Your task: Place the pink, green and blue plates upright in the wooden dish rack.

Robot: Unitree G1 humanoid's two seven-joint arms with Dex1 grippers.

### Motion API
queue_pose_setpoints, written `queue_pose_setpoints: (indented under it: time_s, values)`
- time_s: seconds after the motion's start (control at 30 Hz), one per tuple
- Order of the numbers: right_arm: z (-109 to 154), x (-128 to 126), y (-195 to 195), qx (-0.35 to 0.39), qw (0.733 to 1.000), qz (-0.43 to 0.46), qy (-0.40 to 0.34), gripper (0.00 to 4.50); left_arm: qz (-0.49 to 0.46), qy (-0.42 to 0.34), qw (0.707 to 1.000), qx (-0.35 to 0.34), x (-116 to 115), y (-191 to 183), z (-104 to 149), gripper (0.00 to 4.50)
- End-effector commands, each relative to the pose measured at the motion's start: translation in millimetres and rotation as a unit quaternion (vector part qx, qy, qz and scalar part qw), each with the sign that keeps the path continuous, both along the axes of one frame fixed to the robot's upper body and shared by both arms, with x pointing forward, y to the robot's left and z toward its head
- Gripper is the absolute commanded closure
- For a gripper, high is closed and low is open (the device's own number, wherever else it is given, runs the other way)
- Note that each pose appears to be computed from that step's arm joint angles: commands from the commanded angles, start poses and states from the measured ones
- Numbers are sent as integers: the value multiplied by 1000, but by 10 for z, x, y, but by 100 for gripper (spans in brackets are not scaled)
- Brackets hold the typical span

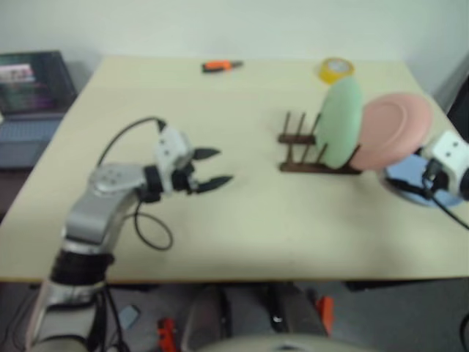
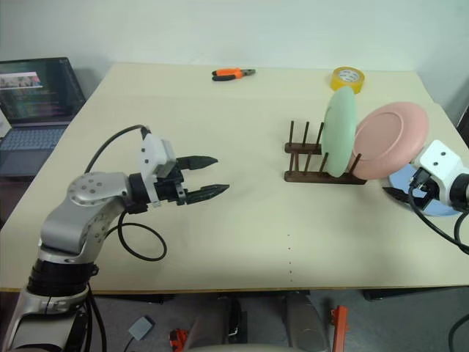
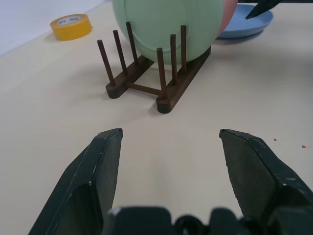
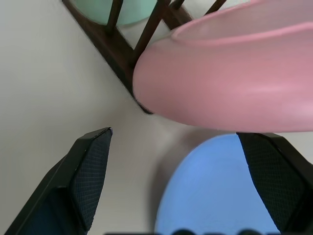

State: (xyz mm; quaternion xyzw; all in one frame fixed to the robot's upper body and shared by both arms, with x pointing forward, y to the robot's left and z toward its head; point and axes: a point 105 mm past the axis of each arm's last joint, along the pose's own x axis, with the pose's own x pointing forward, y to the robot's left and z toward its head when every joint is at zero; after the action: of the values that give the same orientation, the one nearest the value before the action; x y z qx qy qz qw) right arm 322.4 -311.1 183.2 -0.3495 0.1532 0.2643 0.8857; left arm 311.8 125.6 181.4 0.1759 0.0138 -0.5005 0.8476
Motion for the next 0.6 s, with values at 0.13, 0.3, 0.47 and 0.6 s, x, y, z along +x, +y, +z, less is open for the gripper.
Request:
queue_pose_setpoints:
  time_s: [0.13, 0.3, 0.47, 0.6]
  values:
    - [607, 63, 182, 29, 993, 40, -107, 6, -18, -30, 999, -4, -48, -79, 101, 100]
    - [673, 50, 358, 39, 990, 74, -116, 6, -19, -32, 999, -4, -42, -85, 108, 100]
    - [654, -4, 517, 47, 988, 106, -103, 6, -12, -32, 999, -2, -32, -55, 91, 100]
    - [650, 10, 437, 34, 990, 87, -102, 6, -8, -33, 999, 1, -27, -38, 90, 100]
